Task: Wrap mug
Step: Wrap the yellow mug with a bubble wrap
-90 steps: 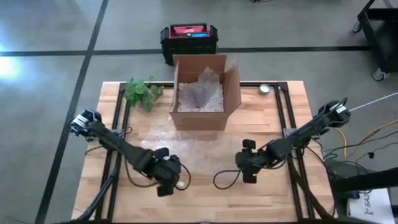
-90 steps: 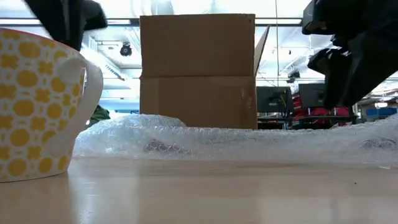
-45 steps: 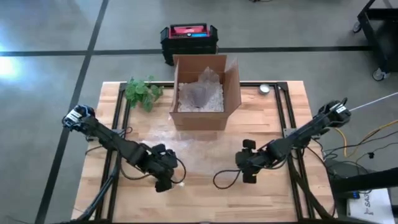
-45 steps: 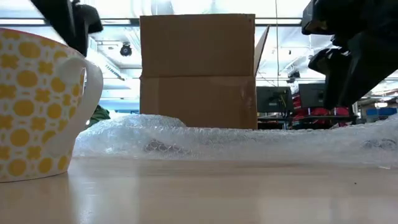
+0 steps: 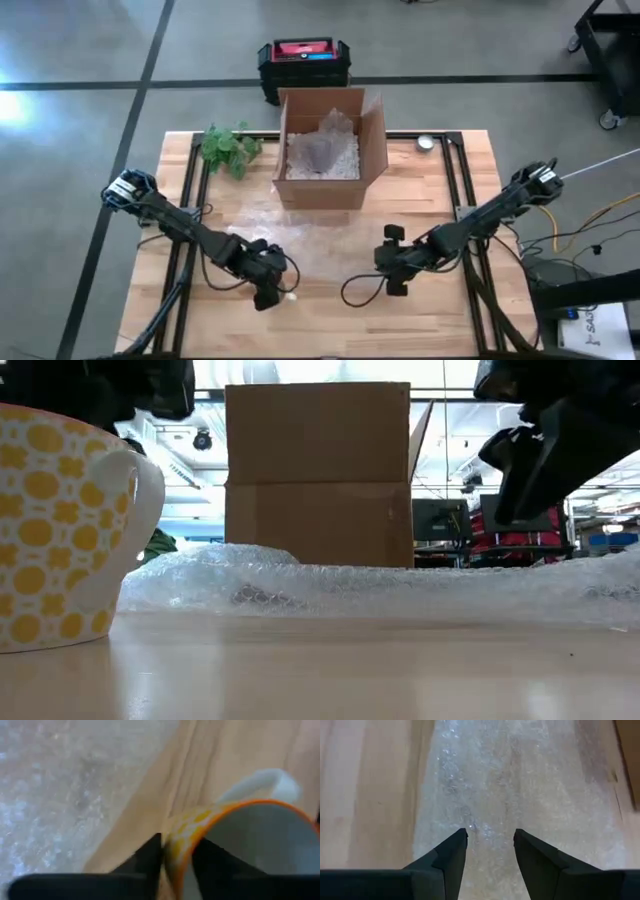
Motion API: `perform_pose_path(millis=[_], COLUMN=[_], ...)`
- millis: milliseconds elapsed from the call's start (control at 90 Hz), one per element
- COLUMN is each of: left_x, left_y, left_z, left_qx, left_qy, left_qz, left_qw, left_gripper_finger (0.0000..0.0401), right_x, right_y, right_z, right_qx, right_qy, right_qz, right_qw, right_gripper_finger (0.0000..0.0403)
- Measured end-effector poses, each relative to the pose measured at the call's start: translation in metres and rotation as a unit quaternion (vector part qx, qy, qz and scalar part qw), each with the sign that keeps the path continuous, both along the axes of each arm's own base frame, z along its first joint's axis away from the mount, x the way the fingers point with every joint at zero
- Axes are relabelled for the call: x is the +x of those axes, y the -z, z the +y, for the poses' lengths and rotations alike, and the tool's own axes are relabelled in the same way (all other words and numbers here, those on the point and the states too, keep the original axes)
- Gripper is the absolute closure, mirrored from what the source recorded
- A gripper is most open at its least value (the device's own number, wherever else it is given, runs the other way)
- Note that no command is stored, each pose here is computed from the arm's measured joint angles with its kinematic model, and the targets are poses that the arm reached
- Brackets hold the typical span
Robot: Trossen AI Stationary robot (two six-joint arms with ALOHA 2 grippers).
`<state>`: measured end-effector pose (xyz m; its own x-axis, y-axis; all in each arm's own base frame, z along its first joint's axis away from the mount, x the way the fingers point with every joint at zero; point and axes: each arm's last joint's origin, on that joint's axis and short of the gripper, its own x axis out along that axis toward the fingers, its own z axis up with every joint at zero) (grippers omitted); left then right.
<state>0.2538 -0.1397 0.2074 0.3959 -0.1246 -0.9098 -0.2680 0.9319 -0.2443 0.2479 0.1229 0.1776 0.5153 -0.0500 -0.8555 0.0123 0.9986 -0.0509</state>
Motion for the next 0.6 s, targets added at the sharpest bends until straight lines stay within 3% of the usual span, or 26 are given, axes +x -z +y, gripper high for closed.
perform_pose_path(millis=[56, 167, 289, 400, 600], left_x=[0.001, 0.012, 0.03, 0.049, 0.069], left_y=[-0.004, -0.038, -0.072, -0.073, -0.055], left_z=[0.0, 0.0, 0.008, 0.031, 0.072], left_qx=[-0.005, -0.016, 0.053, 0.096, 0.128], left_qy=[-0.005, -0.001, 0.005, -0.009, -0.044], left_qz=[-0.003, -0.058, -0.138, -0.138, -0.102], left_qw=[1.0, 0.998, 0.989, 0.986, 0.986], left_gripper_finger=[0.0385, 0.0384, 0.0394, 0.0394, 0.0395], right_x=[0.002, 0.01, 0.023, 0.035, 0.042], right_y=[-0.002, -0.005, 0.003, 0.019, 0.036], right_z=[0.001, 0.005, 0.01, 0.011, 0.016], right_qx=[0.004, 0.016, -0.018, -0.031, 0.036], right_qy=[-0.004, -0.013, -0.021, -0.027, -0.046], right_qz=[-0.013, -0.054, -0.098, -0.106, -0.082], right_qw=[1.0, 0.998, 0.995, 0.994, 0.995], right_gripper_finger=[0.025, 0.0253, 0.0261, 0.027, 0.0288])
